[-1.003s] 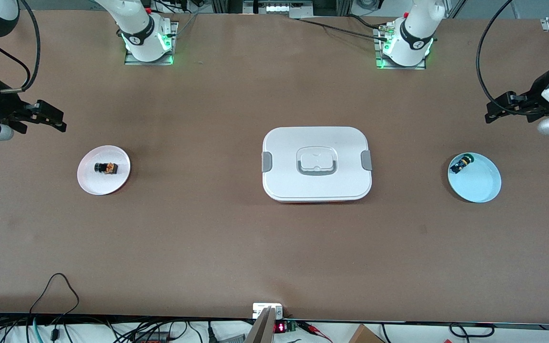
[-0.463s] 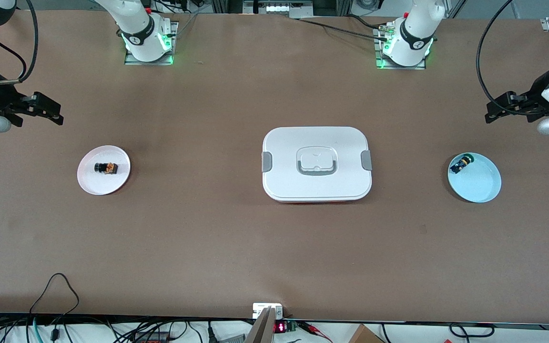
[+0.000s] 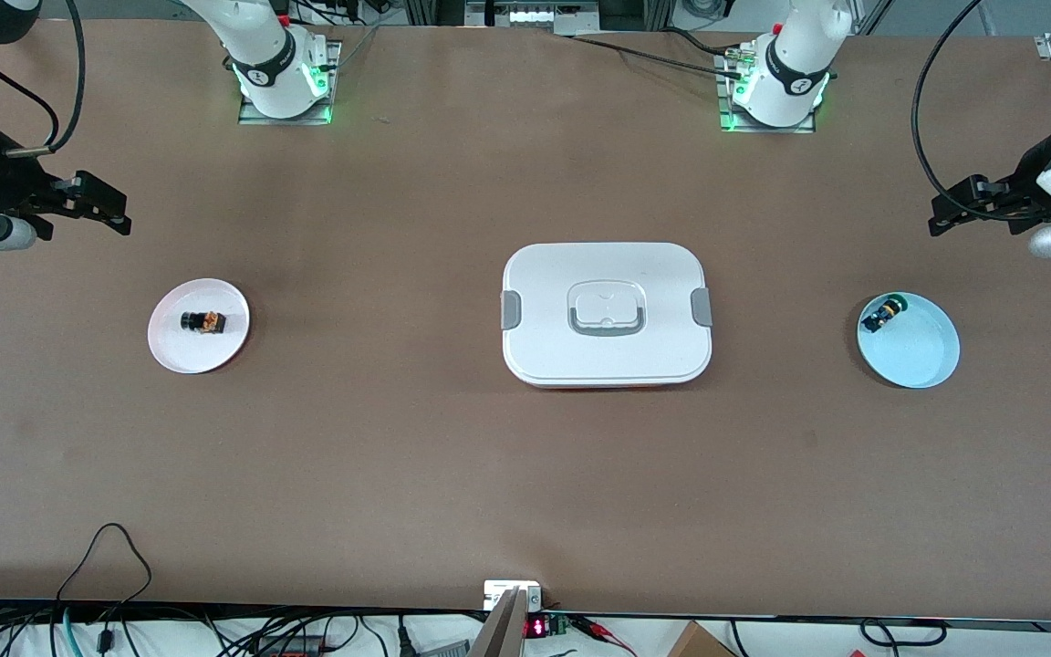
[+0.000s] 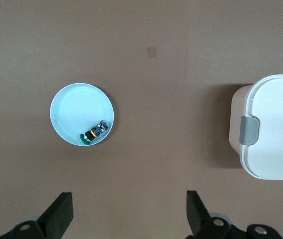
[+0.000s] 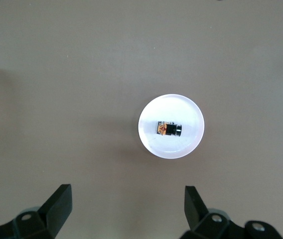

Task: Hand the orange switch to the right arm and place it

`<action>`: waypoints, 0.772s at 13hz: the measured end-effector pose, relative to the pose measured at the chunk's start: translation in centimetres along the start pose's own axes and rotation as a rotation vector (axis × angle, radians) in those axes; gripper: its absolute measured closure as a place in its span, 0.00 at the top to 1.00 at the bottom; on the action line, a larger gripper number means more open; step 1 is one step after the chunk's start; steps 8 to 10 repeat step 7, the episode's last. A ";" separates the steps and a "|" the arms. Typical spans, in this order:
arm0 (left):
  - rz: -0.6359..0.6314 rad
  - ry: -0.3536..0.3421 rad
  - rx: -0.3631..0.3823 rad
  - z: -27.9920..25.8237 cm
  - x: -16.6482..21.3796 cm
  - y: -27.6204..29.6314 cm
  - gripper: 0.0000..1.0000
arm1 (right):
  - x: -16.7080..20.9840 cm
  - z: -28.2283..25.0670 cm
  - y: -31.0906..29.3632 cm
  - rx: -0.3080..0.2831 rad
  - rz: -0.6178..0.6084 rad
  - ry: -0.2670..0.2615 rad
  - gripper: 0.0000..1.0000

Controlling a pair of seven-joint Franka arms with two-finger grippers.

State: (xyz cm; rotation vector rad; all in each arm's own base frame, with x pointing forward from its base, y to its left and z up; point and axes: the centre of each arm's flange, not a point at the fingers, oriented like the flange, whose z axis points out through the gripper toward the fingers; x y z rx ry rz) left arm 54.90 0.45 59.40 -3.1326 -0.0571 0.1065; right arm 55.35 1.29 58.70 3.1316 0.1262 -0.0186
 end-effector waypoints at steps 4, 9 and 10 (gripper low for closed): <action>0.000 0.000 0.000 0.0 0.0 0.0 1.00 | 0.0 -0.5 0.1 0.000 0.016 0.009 1.00; -0.005 0.000 0.000 0.0 0.0 -0.3 1.00 | 0.0 -0.5 0.1 0.000 0.017 0.005 1.00; -0.005 0.000 0.000 0.0 0.0 -0.3 1.00 | 0.0 -0.5 0.1 0.000 0.017 0.005 1.00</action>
